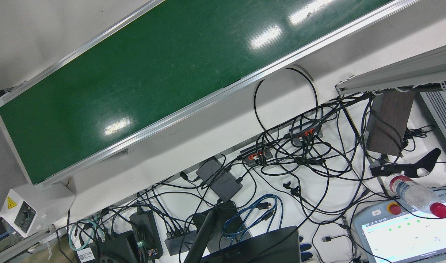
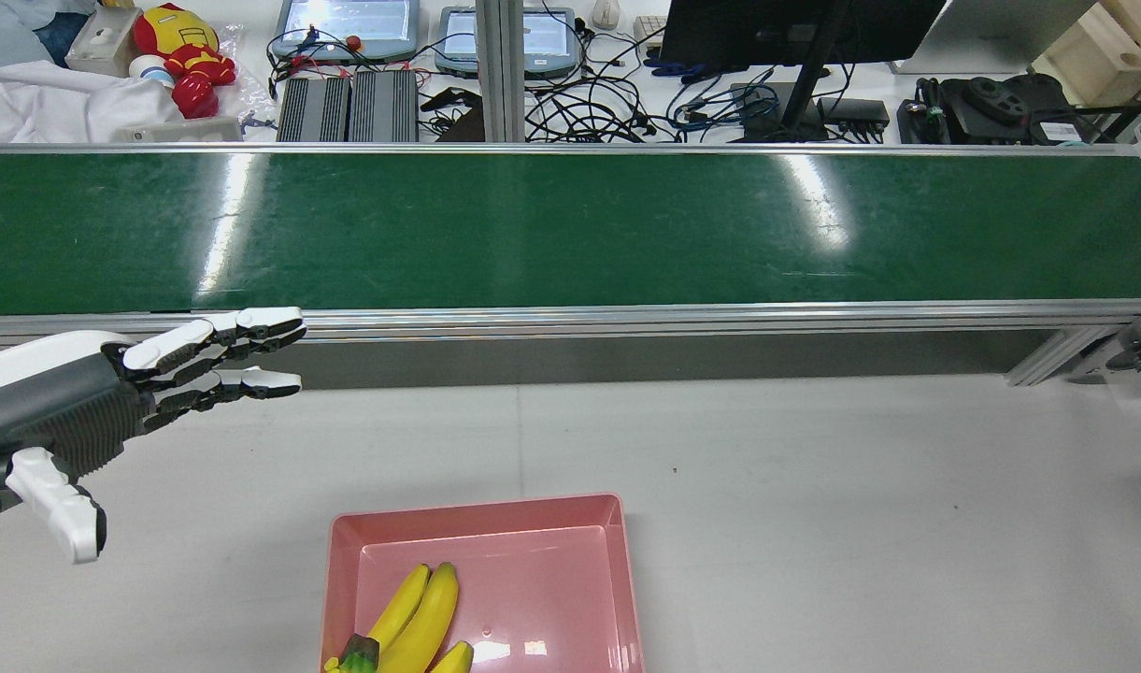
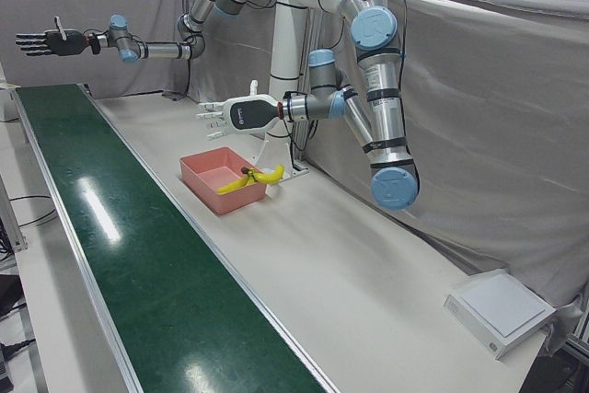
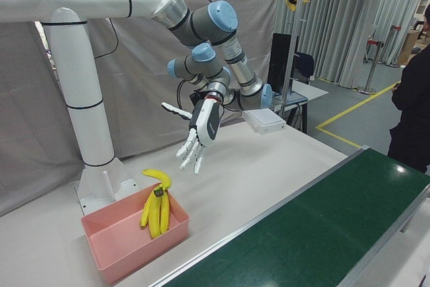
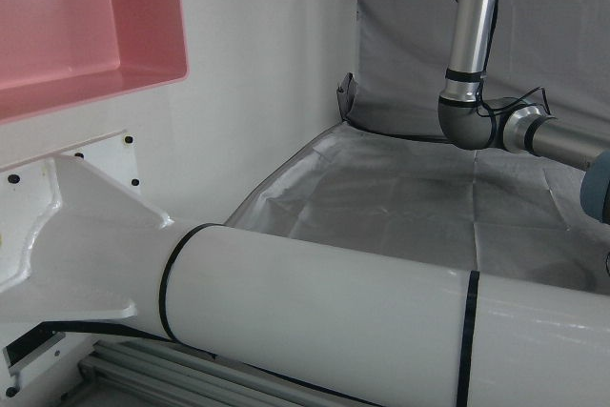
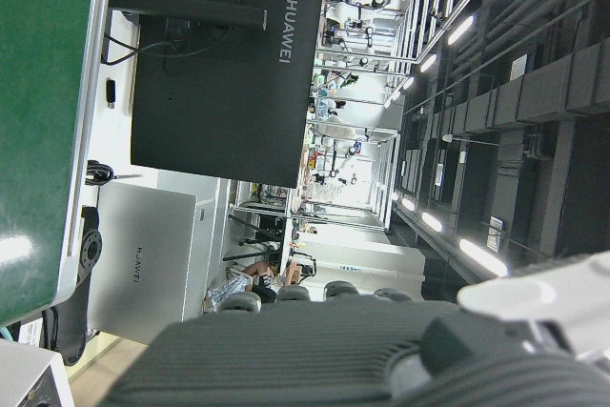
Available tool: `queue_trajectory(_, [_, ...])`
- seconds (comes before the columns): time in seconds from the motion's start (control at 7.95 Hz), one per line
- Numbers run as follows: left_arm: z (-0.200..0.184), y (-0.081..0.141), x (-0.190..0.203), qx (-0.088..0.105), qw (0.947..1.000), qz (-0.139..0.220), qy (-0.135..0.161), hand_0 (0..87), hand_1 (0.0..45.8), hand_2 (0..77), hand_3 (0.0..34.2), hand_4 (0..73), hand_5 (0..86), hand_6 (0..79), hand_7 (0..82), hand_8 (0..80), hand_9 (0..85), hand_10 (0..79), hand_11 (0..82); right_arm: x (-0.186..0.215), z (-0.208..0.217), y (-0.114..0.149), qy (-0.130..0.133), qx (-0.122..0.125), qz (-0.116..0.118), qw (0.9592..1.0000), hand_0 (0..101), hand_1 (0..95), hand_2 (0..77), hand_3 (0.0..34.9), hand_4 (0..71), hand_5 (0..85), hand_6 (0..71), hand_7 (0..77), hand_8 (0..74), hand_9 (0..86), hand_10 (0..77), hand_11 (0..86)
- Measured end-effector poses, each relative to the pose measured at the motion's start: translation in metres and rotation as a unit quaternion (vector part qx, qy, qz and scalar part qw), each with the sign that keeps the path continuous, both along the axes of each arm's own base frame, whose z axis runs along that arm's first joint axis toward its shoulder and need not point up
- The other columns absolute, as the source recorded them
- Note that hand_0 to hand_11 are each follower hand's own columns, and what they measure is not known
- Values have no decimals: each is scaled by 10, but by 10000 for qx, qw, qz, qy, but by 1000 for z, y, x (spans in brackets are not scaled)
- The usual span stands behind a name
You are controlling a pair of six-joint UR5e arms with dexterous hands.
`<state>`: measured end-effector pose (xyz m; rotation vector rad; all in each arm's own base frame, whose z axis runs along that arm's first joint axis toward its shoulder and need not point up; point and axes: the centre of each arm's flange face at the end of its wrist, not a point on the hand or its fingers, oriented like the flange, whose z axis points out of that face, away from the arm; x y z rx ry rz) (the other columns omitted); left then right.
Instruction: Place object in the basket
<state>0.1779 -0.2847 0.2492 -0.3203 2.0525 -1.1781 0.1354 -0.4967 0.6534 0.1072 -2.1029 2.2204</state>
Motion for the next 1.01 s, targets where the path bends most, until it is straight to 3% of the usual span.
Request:
queue_trajectory(0.13, [-3,-5,-7,18,9997,-197,118,347,44,38,83,5,218,49,131,164,164,65,98,0,0,0,0,0,0,10000,2,0,5,0,0,0,0,5,0,0,0,0])
queue_trajectory(0.25, [-4,-12,-15,-24,9984,-508,231,275,44,136,69,16,404,104,267,218,267,158,229,0,0,0,0,-1,0,10000,1,0,5,0,0,0,0,5,0,0,0,0])
queue_trajectory(0.38, [-2,-18,-24,-124,9956,-872,303,118,49,267,53,60,627,196,415,311,398,273,371,0,0,0,0,1,0,10000,1,0,5,0,0,0,0,5,0,0,0,0])
queue_trajectory(0.5, [3,-23,-34,-260,9910,-1272,323,2,44,355,36,114,720,278,529,382,485,344,458,0,-1,0,0,7,0,10000,1,0,5,0,0,0,0,5,0,0,0,0])
queue_trajectory(0.63, [9,-28,-42,-378,9853,-1634,333,1,38,360,22,142,704,311,589,387,507,338,475,0,-1,0,0,11,2,10000,1,0,5,0,0,0,0,5,0,0,0,0])
queue_trajectory(0.75, [12,-33,-47,-454,9797,-1920,360,0,11,349,6,142,704,311,567,387,491,327,447,0,-1,0,0,13,5,10000,1,0,5,1,0,0,0,5,0,0,0,0])
queue_trajectory(1.01, [16,-44,-56,-510,9705,-2321,420,1,11,300,0,158,704,267,513,349,425,256,376,0,-1,0,0,12,5,10000,1,0,11,0,0,0,0,5,0,0,0,0])
